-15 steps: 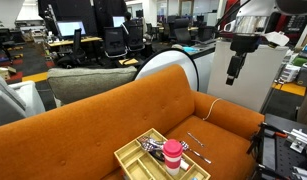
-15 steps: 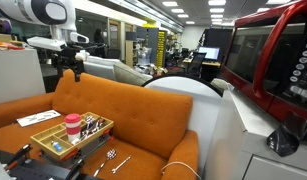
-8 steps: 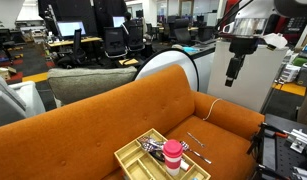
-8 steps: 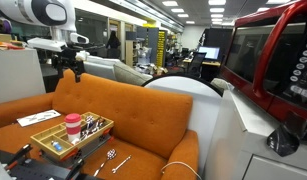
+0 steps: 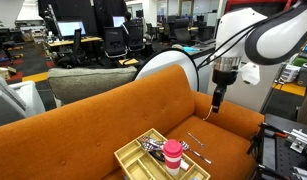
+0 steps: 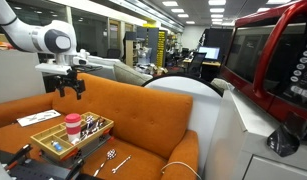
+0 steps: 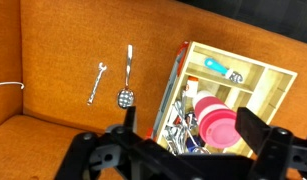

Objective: Put the spoon and wrench on the couch in the wooden rack

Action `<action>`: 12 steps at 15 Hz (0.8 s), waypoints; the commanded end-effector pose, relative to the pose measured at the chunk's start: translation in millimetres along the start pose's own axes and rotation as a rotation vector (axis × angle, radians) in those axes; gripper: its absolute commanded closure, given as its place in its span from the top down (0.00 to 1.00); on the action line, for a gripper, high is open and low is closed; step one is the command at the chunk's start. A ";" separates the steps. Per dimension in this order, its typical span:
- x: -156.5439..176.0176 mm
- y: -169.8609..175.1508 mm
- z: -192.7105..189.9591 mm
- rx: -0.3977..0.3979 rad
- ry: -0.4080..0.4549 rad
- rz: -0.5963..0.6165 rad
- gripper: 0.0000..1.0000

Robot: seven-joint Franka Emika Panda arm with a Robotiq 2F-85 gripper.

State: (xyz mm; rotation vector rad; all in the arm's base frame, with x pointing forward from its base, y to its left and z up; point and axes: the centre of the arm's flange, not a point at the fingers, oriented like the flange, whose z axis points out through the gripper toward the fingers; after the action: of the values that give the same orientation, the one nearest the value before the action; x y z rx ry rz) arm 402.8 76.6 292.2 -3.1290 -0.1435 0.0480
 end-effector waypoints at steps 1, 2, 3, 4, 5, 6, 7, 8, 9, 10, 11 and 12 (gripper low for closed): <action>37.0 -9.4 48.2 0.000 -0.035 0.030 1.00; 41.9 -10.2 57.8 0.026 -0.057 0.041 1.00; 18.6 -6.8 46.4 0.007 -0.042 0.023 1.00; 25.7 -7.7 56.9 0.013 -0.057 0.027 1.00; 31.4 -8.2 62.0 0.015 -0.064 0.028 1.00; 34.9 -8.5 62.7 0.016 -0.064 0.029 1.00; 35.9 -8.6 61.4 0.017 -0.061 0.029 1.00; 36.1 -8.6 60.1 0.017 -0.058 0.029 1.00; 36.2 -8.7 59.6 0.017 -0.057 0.029 1.00; 36.2 -8.6 59.7 0.017 -0.057 0.029 1.00; 36.2 -8.7 59.7 0.017 -0.057 0.029 1.00; 36.2 -8.6 59.6 0.017 -0.057 0.029 1.00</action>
State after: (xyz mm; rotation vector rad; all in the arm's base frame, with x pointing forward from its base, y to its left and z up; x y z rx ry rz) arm 436.2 89.0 231.6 -3.1145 -0.0972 0.1383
